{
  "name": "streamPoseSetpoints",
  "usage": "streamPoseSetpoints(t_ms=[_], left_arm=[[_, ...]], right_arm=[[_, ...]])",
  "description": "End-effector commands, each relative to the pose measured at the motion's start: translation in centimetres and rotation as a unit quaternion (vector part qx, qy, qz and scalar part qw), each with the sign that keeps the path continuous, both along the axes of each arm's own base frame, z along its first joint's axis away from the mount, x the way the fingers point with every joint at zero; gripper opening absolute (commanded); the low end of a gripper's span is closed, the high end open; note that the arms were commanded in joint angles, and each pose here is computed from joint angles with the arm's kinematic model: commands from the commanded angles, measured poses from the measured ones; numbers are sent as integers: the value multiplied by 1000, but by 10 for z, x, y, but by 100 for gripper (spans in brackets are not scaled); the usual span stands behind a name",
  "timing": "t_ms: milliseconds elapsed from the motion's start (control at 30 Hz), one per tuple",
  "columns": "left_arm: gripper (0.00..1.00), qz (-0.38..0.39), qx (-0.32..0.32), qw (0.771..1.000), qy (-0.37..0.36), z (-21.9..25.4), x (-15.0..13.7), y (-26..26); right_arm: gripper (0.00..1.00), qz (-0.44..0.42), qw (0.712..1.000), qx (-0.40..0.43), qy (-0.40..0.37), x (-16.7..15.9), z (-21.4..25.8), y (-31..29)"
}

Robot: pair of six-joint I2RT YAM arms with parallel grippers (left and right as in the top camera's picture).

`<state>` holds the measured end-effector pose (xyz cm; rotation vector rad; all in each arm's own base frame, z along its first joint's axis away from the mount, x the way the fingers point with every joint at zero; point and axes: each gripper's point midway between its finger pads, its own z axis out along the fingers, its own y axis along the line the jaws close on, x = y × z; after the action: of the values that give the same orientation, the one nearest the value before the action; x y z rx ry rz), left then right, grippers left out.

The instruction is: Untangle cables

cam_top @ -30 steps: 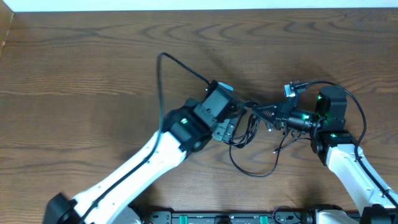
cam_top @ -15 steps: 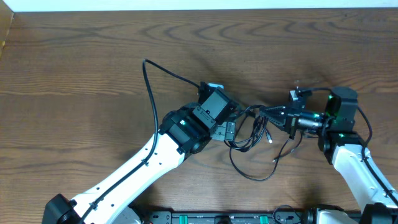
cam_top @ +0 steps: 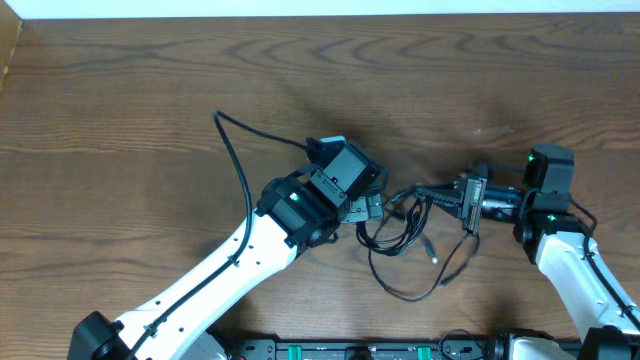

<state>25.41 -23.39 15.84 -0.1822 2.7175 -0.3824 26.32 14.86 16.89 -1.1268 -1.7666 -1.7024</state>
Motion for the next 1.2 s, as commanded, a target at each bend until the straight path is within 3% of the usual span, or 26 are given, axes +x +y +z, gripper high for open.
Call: streamPoseSetpoints(t_ms=[0, 167, 367, 533, 667, 767, 867, 933, 967, 1000, 1100, 1133, 1167], left_arm=[[96, 65, -51, 995, 54, -5, -10, -9], [82, 96, -80, 987, 96, -7, -21, -14], [81, 86, -99, 983, 130, -7, -32, -22], [81, 111, -135, 966, 191, -11, -42, -25], [83, 88, -208, 946, 230, -15, -41, -41], [91, 66, -297, 921, 245, -16, -33, -60], [91, 77, -330, 907, 251, -26, -31, -64], [79, 92, -341, 900, 255, -36, -31, -64], [52, 102, -364, 892, 249, -37, -26, -68], [38, 101, -376, 889, 242, -34, -23, -71], [22, 88, -409, 885, 203, -20, -8, -78], [11, 95, -412, 885, 192, -18, -2, -78], [8, 101, -409, 887, 188, -20, -1, -77]], right_arm=[[1, 6, 996, 29, 78, -9, 3, 1], [1, -3, 994, 34, 103, -9, 2, -2], [1, -34, 994, 24, 103, 0, -3, -13], [1, -51, 993, 24, 101, 5, -3, -22], [1, -53, 993, 24, 100, 5, -3, -23], [1, -51, 994, 21, 89, 5, -3, -23], [1, -51, 995, 21, 88, 5, -3, -23], [1, -51, 995, 21, 88, 5, -3, -23], [1, -51, 995, 21, 88, 5, -3, -23], [1, -51, 995, 21, 88, 5, -3, -23], [1, -49, 995, 22, 88, 5, -3, -23], [1, -46, 995, 26, 88, 4, -1, -22], [1, -43, 995, 29, 87, 3, 0, -22]])
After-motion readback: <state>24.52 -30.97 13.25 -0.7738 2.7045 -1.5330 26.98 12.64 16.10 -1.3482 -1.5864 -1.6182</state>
